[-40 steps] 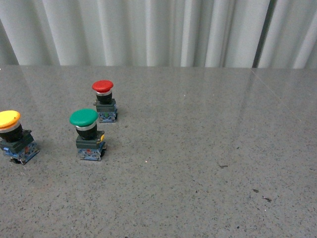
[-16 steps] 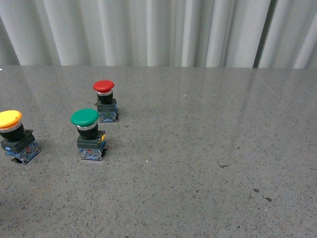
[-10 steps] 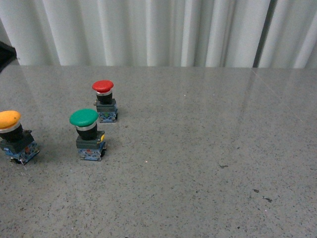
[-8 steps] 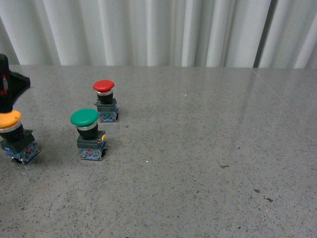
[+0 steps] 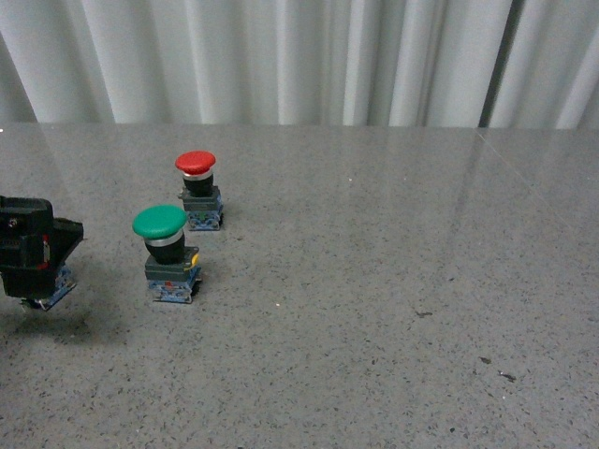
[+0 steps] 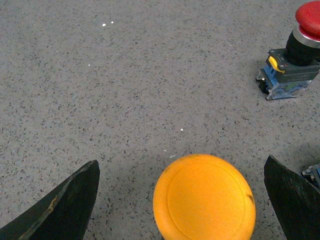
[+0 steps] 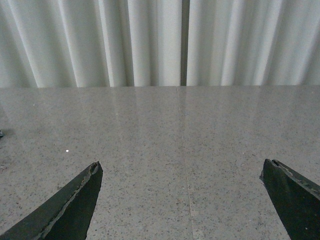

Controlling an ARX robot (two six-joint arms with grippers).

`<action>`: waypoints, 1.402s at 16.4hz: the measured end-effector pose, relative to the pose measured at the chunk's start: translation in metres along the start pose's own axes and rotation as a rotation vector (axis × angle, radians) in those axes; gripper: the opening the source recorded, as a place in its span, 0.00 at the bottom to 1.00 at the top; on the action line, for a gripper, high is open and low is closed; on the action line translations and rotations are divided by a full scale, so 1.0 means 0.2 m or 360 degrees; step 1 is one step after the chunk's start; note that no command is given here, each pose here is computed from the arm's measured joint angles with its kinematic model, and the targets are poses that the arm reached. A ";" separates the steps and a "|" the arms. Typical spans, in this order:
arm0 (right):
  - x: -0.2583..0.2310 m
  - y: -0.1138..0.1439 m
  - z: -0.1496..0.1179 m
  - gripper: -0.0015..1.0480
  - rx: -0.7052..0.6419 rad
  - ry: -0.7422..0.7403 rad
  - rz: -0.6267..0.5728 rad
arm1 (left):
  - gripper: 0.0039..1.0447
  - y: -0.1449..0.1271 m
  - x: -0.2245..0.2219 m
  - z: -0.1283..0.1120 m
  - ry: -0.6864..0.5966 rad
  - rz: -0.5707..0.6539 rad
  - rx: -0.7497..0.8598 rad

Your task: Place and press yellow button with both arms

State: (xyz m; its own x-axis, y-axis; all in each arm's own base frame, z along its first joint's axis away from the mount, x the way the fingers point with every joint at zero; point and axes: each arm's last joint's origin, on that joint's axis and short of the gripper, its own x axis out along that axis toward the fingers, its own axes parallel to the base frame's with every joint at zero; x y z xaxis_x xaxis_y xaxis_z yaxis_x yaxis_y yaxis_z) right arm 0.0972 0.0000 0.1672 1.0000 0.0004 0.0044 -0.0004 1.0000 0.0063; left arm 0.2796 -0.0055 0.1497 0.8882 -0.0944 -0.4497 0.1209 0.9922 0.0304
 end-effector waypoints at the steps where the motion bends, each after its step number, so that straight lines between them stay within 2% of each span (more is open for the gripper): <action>1: 0.00 0.00 0.00 0.94 -0.0001 0.0000 0.0000 | 0.88 0.00 0.00 -0.01 -0.0002 0.0008 0.0014; 3: 0.00 0.00 0.00 0.94 0.0000 0.0000 0.0000 | 0.69 0.00 0.00 -0.01 -0.0002 0.0007 0.0018; 5: 0.00 0.00 0.00 0.94 0.0000 0.0000 0.0000 | 0.42 -0.01 -0.01 0.00 0.0017 0.0016 0.0020; 6: 0.00 0.00 0.00 0.94 0.0000 0.0000 0.0000 | 0.32 -0.03 -0.04 0.03 -0.0002 0.0047 0.0036; 7: 0.00 0.00 0.00 0.94 0.0000 0.0000 0.0000 | 0.31 -0.07 -0.10 0.10 -0.0074 0.0027 0.0066; 10: 0.00 0.00 0.00 0.94 0.0000 0.0000 0.0000 | 0.31 -0.30 -0.28 0.48 -0.0491 -0.0111 0.0130; 11: 0.00 0.00 0.00 0.94 0.0000 0.0000 0.0000 | 0.31 -0.41 -0.29 0.59 -0.0609 -0.0167 0.0104; 12: 0.00 0.00 0.00 0.94 0.0000 0.0000 0.0000 | 0.31 -0.55 -0.24 0.62 -0.0593 -0.0228 0.0073; 15: 0.00 0.00 0.00 0.94 -0.0001 0.0000 0.0000 | 0.31 -0.74 -0.10 0.58 -0.0436 -0.0304 -0.0019; 18: 0.00 0.00 0.00 0.94 0.0000 0.0000 0.0000 | 0.31 -0.84 0.05 0.54 -0.0314 -0.0321 -0.0126; 21: 0.00 0.00 0.00 0.94 0.0000 0.0000 0.0000 | 0.30 -0.92 0.21 0.43 -0.0146 -0.0260 -0.0285; 23: 0.00 0.00 0.00 0.94 -0.0001 0.0000 0.0000 | 0.30 -1.01 0.21 0.37 -0.0083 -0.0299 -0.0313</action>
State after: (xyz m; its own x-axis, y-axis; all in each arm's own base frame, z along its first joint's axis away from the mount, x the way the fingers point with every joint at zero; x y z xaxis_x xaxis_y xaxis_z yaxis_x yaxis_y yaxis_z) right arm 0.0972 0.0000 0.1672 1.0000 0.0004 0.0044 -0.0004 1.0000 0.0059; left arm 0.3248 -0.2161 0.1904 0.8807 -0.2772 -0.3841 0.2017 0.9531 -0.2255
